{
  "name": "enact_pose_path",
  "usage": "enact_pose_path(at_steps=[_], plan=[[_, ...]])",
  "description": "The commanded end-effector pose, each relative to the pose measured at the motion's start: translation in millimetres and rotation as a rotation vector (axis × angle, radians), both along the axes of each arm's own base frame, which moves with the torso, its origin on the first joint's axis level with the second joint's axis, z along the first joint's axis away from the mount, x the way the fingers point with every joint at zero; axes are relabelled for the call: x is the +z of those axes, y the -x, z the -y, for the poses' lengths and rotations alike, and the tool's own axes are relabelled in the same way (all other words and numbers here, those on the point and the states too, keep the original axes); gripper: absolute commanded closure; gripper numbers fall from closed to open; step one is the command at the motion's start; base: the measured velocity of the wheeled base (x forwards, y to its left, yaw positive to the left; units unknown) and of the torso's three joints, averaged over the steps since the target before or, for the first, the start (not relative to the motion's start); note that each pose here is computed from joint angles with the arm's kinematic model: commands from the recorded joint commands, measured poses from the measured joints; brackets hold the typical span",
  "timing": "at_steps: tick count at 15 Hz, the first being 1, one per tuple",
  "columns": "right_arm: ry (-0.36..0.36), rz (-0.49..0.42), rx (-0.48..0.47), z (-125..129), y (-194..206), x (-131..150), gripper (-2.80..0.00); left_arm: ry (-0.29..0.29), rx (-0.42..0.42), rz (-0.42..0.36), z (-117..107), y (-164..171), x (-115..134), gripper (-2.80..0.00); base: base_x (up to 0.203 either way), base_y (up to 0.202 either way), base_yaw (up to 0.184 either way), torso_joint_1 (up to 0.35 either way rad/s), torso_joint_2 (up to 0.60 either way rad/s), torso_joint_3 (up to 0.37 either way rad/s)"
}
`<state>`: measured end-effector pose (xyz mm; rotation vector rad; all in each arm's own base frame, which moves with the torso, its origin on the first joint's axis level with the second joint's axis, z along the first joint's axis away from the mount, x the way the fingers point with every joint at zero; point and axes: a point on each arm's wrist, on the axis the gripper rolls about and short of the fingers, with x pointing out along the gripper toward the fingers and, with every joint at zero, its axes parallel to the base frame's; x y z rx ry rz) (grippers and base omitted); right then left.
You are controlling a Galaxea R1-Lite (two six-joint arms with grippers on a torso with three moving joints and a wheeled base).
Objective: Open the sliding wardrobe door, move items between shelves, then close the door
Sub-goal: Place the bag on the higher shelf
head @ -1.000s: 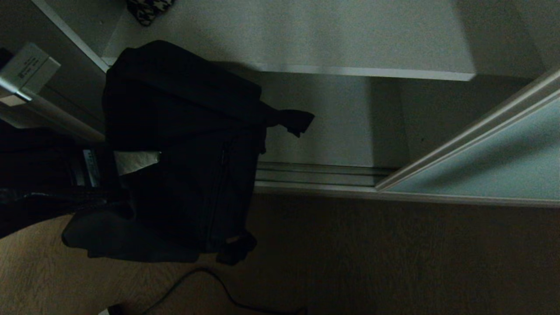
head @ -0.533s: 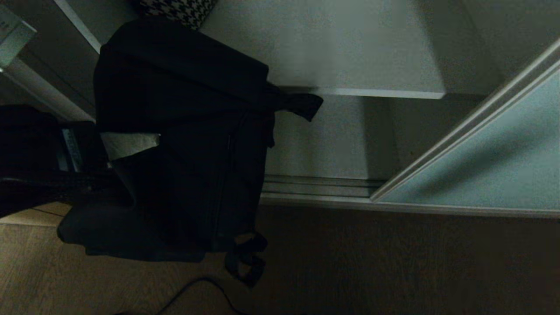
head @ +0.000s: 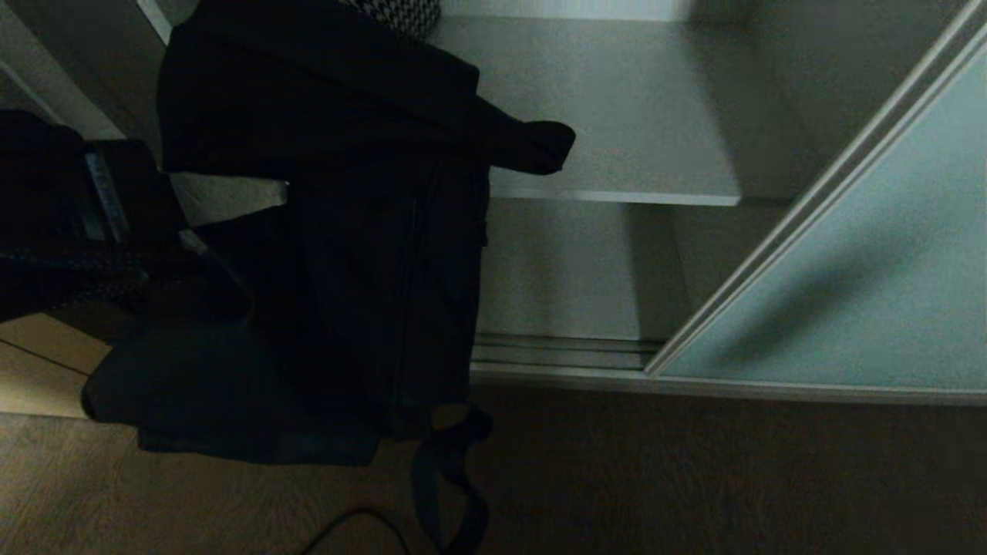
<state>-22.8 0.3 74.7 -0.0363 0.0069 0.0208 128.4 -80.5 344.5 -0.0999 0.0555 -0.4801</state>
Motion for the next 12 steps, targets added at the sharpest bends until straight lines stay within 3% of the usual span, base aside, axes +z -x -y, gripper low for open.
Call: enact_pose_path(at_steps=[1,6,12], plan=[[0.000,0.001,0.001,0.0,0.1,-0.1,0.00,0.003,-0.010,0.003,4.4,-3.7,3.9,0.00,0.000,0.000,0.000,0.001,0.00,0.199],[0.000,0.000,0.001,0.0,0.0,-0.5,0.00,-0.003,-0.041,0.042,12.8,-7.3,16.6,0.00,0.000,0.000,0.000,-0.001,0.00,0.203],[0.000,0.001,0.001,0.0,0.1,-0.1,0.00,0.030,-0.032,0.075,35.5,-40.1,41.6,0.00,0.000,0.000,0.000,0.000,0.00,0.000]])
